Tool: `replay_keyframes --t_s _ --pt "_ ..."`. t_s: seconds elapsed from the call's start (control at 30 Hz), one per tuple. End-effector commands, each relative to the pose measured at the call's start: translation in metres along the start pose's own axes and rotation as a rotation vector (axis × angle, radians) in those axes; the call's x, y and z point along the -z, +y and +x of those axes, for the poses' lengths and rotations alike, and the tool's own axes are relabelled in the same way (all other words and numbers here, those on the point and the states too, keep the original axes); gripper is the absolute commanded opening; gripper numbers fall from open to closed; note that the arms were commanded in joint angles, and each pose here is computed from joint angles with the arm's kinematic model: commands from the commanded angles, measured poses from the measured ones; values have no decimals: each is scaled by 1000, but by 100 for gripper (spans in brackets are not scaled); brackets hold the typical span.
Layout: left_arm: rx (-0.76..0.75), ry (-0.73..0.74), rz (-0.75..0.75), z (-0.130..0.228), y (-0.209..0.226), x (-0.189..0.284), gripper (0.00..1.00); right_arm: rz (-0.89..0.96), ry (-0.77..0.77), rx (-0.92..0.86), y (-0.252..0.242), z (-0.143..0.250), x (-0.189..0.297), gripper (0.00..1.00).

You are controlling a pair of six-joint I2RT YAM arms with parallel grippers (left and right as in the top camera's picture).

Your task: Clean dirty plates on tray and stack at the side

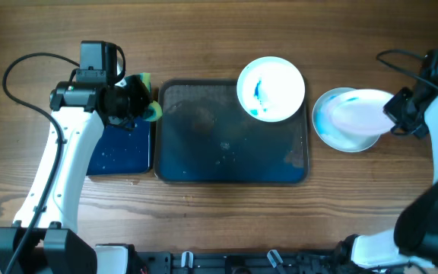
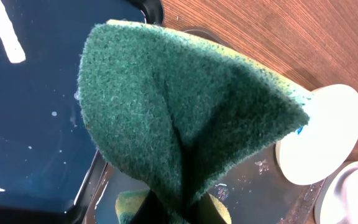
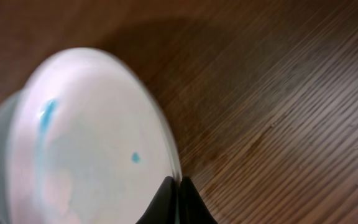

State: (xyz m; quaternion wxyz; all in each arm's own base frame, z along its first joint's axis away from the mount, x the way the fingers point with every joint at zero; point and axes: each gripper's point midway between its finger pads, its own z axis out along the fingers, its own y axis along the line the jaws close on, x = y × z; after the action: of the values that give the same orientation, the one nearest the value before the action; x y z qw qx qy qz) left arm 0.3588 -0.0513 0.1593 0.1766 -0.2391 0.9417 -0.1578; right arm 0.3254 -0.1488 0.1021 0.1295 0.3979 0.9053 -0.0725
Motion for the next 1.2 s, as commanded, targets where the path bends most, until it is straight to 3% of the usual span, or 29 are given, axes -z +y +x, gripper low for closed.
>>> replay_keyframes --t_s 0.0,0.07,0.1,0.3,0.47,0.6,0.77,1.03,1.17 --pt "-16 5 0 0 2 -3 4 4 87 66 8 12 -28 5" --pt "-16 0 -8 -1 3 -3 4 -75 126 84 21 19 -26 25" --pt "-16 0 -8 -1 3 -3 4 -125 144 95 29 22 -19 30" --pt "-16 1 -8 -1 3 -3 4 -239 98 218 56 7 44 38" --pt "-17 -4 -5 -2 3 -3 4 -552 9 540 149 23 85 51" --pt "-17 -4 -4 -2 3 -3 4 -539 -23 683 200 44 62 53" --pt "-15 2 -8 -1 4 -3 4 -500 148 717 217 86 10 51" --pt "-15 2 -8 -1 4 -3 4 -377 206 693 227 113 -35 46" --pt "-15 1 -8 -1 4 -3 4 -305 189 670 221 115 -43 37"
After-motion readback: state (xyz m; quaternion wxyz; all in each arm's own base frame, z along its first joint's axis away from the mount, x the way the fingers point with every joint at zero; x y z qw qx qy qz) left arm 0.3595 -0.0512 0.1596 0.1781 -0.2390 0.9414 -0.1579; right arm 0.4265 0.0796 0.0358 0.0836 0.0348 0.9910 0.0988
